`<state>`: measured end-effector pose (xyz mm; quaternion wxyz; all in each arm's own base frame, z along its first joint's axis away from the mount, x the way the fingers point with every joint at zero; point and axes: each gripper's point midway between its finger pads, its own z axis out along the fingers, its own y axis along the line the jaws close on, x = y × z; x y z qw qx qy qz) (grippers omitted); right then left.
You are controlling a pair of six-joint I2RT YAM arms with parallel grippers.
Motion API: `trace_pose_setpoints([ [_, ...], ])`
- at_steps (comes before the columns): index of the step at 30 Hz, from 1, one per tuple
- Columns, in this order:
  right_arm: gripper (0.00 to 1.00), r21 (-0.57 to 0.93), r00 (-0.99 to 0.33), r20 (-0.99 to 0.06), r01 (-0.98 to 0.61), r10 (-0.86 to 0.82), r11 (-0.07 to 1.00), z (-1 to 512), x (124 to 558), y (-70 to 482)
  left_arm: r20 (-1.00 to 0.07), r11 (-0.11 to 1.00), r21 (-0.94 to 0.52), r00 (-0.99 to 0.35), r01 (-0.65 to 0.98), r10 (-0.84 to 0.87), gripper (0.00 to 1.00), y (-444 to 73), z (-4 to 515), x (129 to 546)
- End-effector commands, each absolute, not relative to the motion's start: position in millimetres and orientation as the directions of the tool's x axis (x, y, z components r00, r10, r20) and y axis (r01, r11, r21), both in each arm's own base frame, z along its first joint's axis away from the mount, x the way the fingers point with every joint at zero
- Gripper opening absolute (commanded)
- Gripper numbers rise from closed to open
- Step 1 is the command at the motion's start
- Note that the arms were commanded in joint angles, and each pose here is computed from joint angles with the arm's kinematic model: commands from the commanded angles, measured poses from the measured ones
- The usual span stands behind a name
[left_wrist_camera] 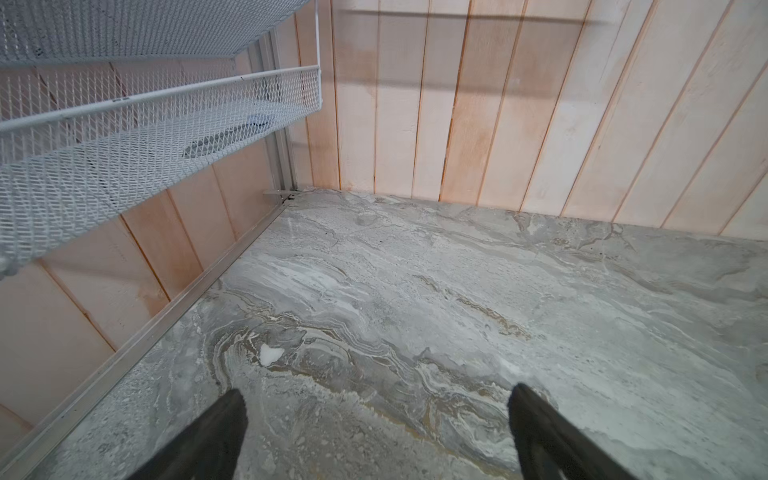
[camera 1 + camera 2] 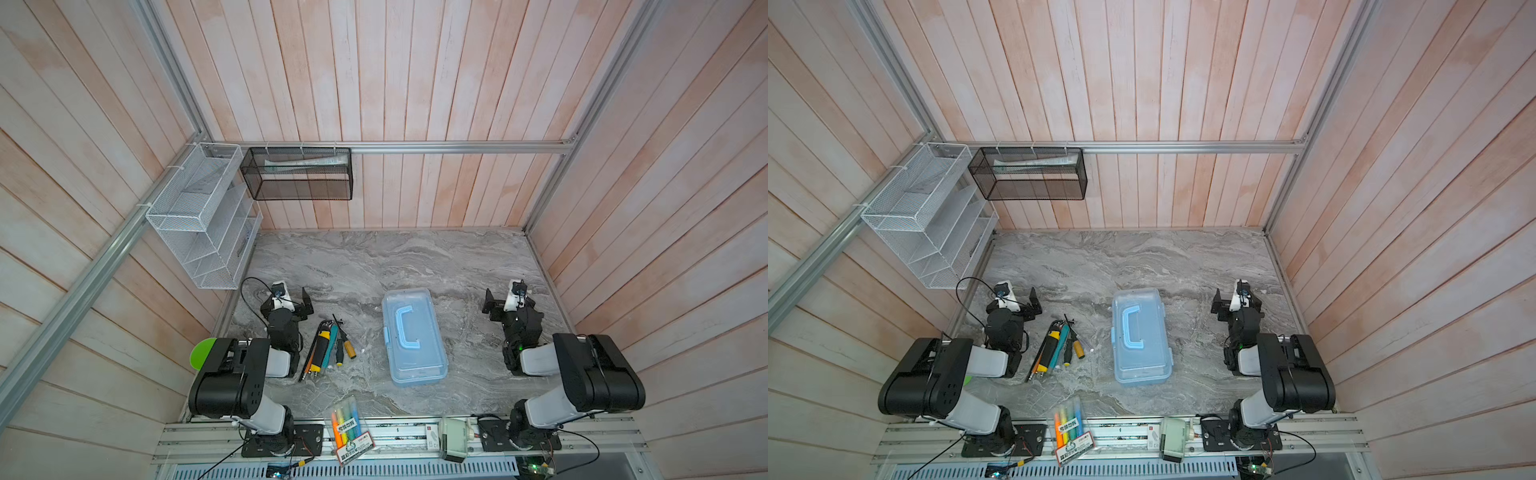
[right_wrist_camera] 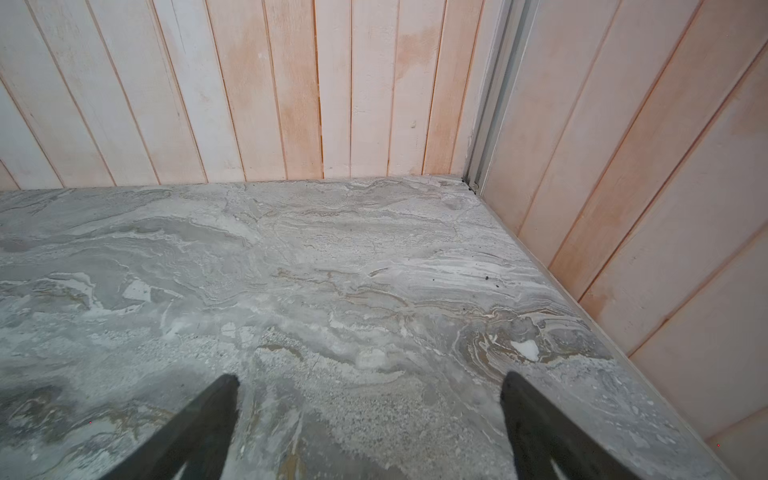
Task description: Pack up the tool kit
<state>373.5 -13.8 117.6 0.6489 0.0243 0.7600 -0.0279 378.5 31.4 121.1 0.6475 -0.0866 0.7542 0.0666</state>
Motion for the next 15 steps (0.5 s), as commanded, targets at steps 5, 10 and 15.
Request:
trace_pose_setpoints([
  [5, 0.98, -0.001, -0.139, -0.990, 0.072, 0.009, 0.997, 124.5, 376.5, -14.7, -0.992, 0.978, -0.027, -0.115, -0.205, -0.052, 1.00, 29.9, 131.0, 383.7],
  [10, 0.98, 0.000, -0.138, -0.990, 0.070, 0.009, 0.998, 124.8, 376.8, -14.4, -0.992, 0.978, -0.028, -0.113, -0.205, -0.053, 1.00, 29.8, 131.3, 383.6],
  [15, 0.98, -0.001, -0.140, -0.990, 0.069, 0.009, 0.998, 124.3, 377.0, -14.0, -0.992, 0.978, -0.027, -0.114, -0.205, -0.052, 1.00, 30.1, 131.2, 383.7],
])
